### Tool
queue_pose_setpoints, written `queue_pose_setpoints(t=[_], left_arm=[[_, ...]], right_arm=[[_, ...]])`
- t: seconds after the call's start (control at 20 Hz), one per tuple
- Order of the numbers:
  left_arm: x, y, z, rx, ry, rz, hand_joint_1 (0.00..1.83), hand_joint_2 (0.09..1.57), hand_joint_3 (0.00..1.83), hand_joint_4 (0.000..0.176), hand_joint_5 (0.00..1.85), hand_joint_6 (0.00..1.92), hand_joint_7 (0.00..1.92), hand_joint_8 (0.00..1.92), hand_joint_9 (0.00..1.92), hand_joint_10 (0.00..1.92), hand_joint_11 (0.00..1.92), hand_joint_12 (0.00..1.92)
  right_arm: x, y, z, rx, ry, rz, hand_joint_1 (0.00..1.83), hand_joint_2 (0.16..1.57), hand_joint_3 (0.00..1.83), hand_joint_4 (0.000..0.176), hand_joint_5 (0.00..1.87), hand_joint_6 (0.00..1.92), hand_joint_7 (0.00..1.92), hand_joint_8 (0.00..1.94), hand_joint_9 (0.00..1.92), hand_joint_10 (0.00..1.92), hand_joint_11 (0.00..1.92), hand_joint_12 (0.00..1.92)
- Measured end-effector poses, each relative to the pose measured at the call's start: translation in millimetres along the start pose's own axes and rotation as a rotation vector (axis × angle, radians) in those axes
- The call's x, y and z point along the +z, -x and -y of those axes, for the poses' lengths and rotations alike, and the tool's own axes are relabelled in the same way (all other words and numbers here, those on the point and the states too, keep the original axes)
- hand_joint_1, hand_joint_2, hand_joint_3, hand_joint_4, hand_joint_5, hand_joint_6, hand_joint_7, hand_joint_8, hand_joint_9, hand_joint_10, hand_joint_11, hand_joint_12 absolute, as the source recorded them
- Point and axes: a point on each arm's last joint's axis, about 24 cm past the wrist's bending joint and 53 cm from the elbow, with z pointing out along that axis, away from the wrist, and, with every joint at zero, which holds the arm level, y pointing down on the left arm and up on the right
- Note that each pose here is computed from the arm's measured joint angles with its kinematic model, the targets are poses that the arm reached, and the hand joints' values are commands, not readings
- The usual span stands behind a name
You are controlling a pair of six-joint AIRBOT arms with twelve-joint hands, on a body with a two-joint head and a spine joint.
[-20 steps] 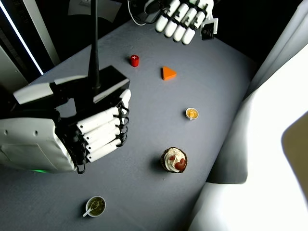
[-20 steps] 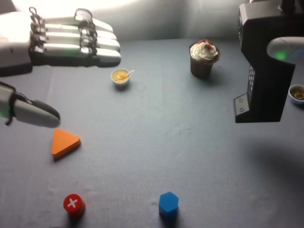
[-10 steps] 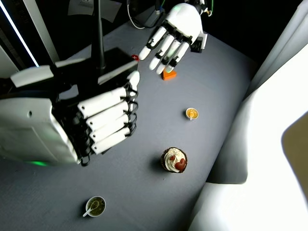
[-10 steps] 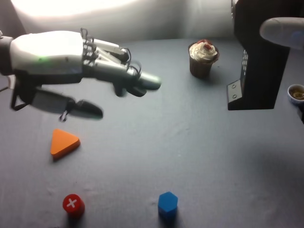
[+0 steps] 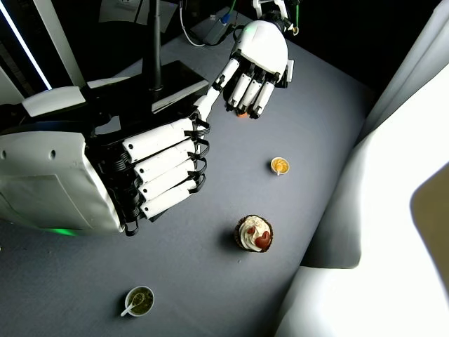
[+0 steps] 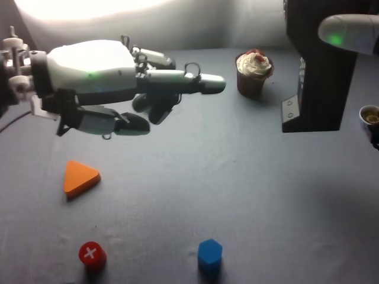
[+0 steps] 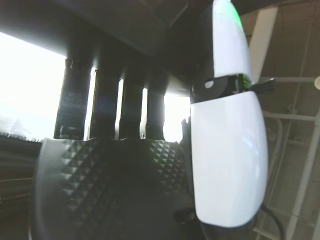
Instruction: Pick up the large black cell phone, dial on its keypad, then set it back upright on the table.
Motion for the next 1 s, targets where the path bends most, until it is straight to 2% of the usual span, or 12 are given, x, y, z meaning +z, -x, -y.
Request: queue_pose_setpoints(t=[0.05,0.15,0.2,0.25,0.3,0.4,0.55,0.75,0.85,0.9,0.95,1.0], left_arm=[[6,-1.0,-0.4,0.001,0.003,0.003,1.31,1.26,0.00,0.176,0.01,0.00,0.69,1.52,0.73,1.92,0.29,1.92],[19,-4.9,1.2,-0.004,0.003,0.009,1.30,1.28,0.01,0.176,0.00,0.00,0.65,1.58,0.69,1.92,0.41,1.92],[24,-4.8,0.6,-0.017,0.015,0.022,1.30,1.29,0.01,0.176,0.00,0.00,0.63,1.59,0.68,1.92,0.46,1.92],[29,-5.4,-0.5,-0.012,0.023,0.029,1.30,1.29,0.01,0.176,0.00,0.00,0.63,1.60,0.67,1.92,0.41,1.92],[32,-4.8,-3.4,-0.014,0.037,0.039,1.30,1.29,0.00,0.176,0.00,0.00,0.64,1.59,0.68,1.92,0.25,1.92],[37,-6.5,-10.4,-0.011,0.067,0.041,1.30,1.28,0.00,0.176,0.01,0.00,0.65,1.57,0.68,1.92,0.13,1.92],[46,-10.1,-12.8,-0.007,0.076,0.043,1.30,1.29,0.00,0.176,0.01,0.00,0.64,1.59,0.61,1.92,0.35,1.92],[56,-17.0,-11.9,-0.006,0.072,0.034,1.29,1.29,0.00,0.175,0.01,0.00,0.64,1.59,0.63,1.92,0.27,1.92],[58,-16.7,-11.9,0.005,0.075,0.033,1.30,1.29,0.00,0.176,0.01,0.00,0.63,1.60,0.67,1.92,0.32,1.92],[60,-13.6,-10.2,-0.002,0.070,0.045,1.30,1.29,0.00,0.171,0.01,0.00,0.63,1.60,0.68,1.92,0.31,1.92],[63,-12.0,-8.7,-0.003,0.066,0.051,1.30,1.29,0.00,0.173,0.00,0.00,0.64,1.60,0.68,1.92,0.31,1.92],[66,-9.9,-6.9,-0.009,0.061,0.060,1.30,1.29,0.00,0.175,0.00,0.00,0.64,1.59,0.67,1.92,0.33,1.92]], right_arm=[[0,-2,0.8,0.001,0.001,-0.003,1.47,1.18,0.00,0.000,0.79,1.18,0.78,1.10,0.78,1.27,0.68,1.70],[2,-5,5.6,-0.012,-0.007,-0.009,1.47,1.20,0.00,0.000,0.76,1.22,0.76,1.11,0.75,1.32,0.64,1.74],[2,-5,6.6,-0.026,-0.007,-0.008,1.48,1.16,0.00,0.000,0.86,1.09,0.85,1.02,0.83,1.24,0.74,1.68],[2,-3,6.6,-0.039,-0.004,0.003,1.48,1.15,0.00,0.000,0.88,1.04,0.86,1.02,0.85,1.22,0.76,1.67],[2,0,6.6,-0.032,-0.001,0.018,1.47,1.19,0.01,0.000,0.77,1.18,0.76,1.14,0.75,1.33,0.67,1.73],[3,3,8.0,-0.019,0.002,0.039,1.48,1.14,0.00,0.000,0.90,0.99,0.86,1.04,0.84,1.23,0.77,1.66],[4,-3,12.5,-0.020,-0.003,0.021,1.48,1.15,0.00,0.000,0.91,0.99,0.85,1.06,0.83,1.25,0.76,1.67],[4,-4,13.5,-0.011,-0.003,0.025,1.48,1.14,0.00,0.000,0.91,0.97,0.87,1.03,0.86,1.22,0.77,1.65],[4,-3,13.5,-0.009,-0.003,0.027,1.48,1.14,0.00,0.000,0.91,0.97,0.86,1.04,0.84,1.24,0.76,1.67],[4,-4,13.6,-0.009,-0.003,0.027,1.48,1.19,0.00,0.000,0.78,1.13,0.76,1.18,0.76,1.34,0.66,1.72],[5,-4,13.3,-0.009,-0.002,0.026,1.48,1.16,0.00,0.000,0.88,1.00,0.84,1.09,0.83,1.26,0.74,1.68],[5,-4,13.6,-0.007,-0.002,0.026,1.48,1.15,0.00,0.000,0.91,0.95,0.84,1.09,0.84,1.26,0.75,1.67]])
